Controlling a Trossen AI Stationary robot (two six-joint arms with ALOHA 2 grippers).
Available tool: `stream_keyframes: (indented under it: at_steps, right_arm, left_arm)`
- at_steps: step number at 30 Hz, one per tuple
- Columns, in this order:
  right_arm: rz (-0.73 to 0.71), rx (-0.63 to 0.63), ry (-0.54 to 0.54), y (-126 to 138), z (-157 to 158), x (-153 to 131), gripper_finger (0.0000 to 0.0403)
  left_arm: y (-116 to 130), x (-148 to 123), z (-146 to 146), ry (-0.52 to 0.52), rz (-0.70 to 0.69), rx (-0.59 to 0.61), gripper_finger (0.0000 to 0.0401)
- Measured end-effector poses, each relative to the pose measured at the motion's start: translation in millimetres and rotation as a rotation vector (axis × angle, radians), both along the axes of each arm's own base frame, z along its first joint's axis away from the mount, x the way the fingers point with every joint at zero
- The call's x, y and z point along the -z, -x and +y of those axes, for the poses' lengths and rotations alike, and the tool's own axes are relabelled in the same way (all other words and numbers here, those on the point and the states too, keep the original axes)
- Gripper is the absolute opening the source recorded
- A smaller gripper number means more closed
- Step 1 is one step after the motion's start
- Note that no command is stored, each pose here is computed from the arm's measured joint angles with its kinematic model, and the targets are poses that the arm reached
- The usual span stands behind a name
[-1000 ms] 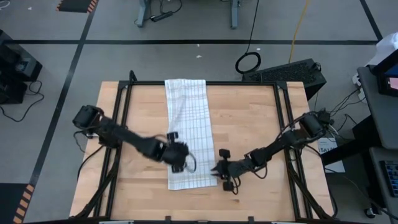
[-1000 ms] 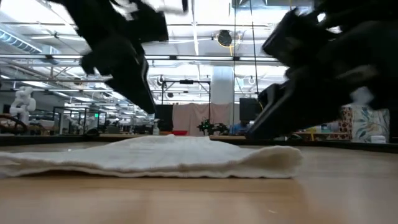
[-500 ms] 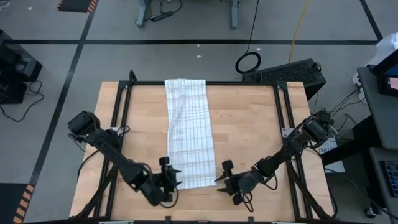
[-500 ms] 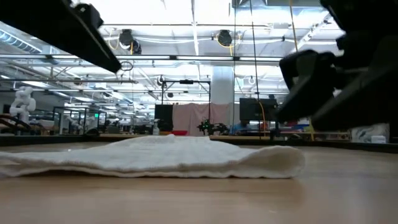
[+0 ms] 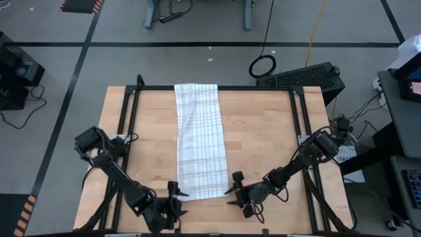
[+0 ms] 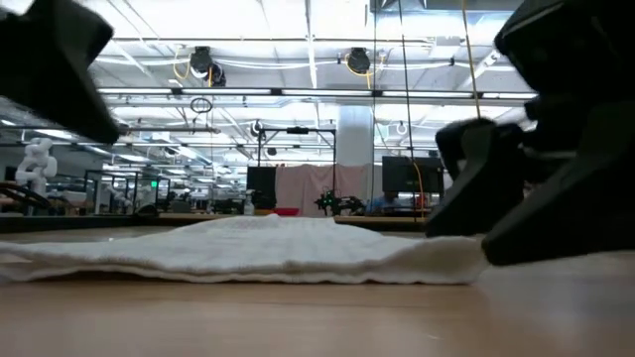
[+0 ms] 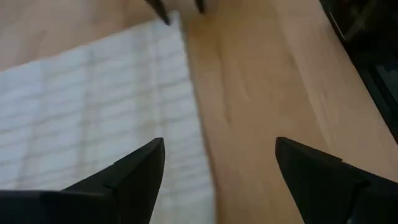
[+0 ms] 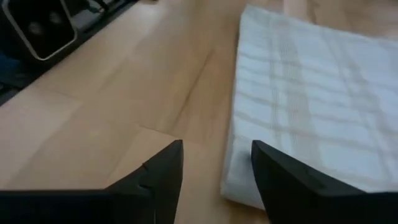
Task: Roll towel
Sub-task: Roll the white towel
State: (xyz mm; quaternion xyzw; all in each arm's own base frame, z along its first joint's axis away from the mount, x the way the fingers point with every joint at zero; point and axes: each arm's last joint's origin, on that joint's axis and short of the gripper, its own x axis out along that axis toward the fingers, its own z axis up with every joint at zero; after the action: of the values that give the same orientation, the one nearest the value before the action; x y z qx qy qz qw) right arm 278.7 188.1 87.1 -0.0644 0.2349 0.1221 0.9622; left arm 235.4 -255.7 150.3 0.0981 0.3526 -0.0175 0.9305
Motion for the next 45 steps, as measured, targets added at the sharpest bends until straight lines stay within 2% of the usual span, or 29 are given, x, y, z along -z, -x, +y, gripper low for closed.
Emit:
stream_keyframes:
  at_steps: [8, 19, 28, 33, 37, 41, 45]
  right_arm:
    - [0.073, 0.116, -0.123, -4, -10, 9, 0.0139]
    - [0.12, 0.174, -0.186, -3, -11, 11, 0.0009]
    - [0.126, 0.178, -0.2, -3, -11, 11, 0.0012]
    - [0.129, 0.177, -0.198, -3, -11, 12, 0.0004]
    - [0.131, 0.175, -0.198, -3, -11, 12, 0.0006]
    - [0.133, 0.178, -0.203, -3, -11, 12, 0.0006]
    - [0.137, 0.188, -0.22, -2, -11, 12, 0.0006]
  left_arm:
    - [6, 30, -12, -0.03, 0.045, 0.023, 0.0284]
    - [3, 48, -10, -0.085, 0.08, 0.005, 0.0231]
    - [1, 52, -3, -0.186, 0.048, -0.033, 0.0226]
    - [-4, 54, 9, -0.152, 0.135, -0.097, 0.0225]
    - [-8, 55, 15, -0.17, 0.169, -0.086, 0.0217]
    - [-16, 56, 23, -0.126, 0.223, -0.09, 0.0164]
    - [-21, 56, 28, -0.092, 0.253, -0.094, 0.0068]
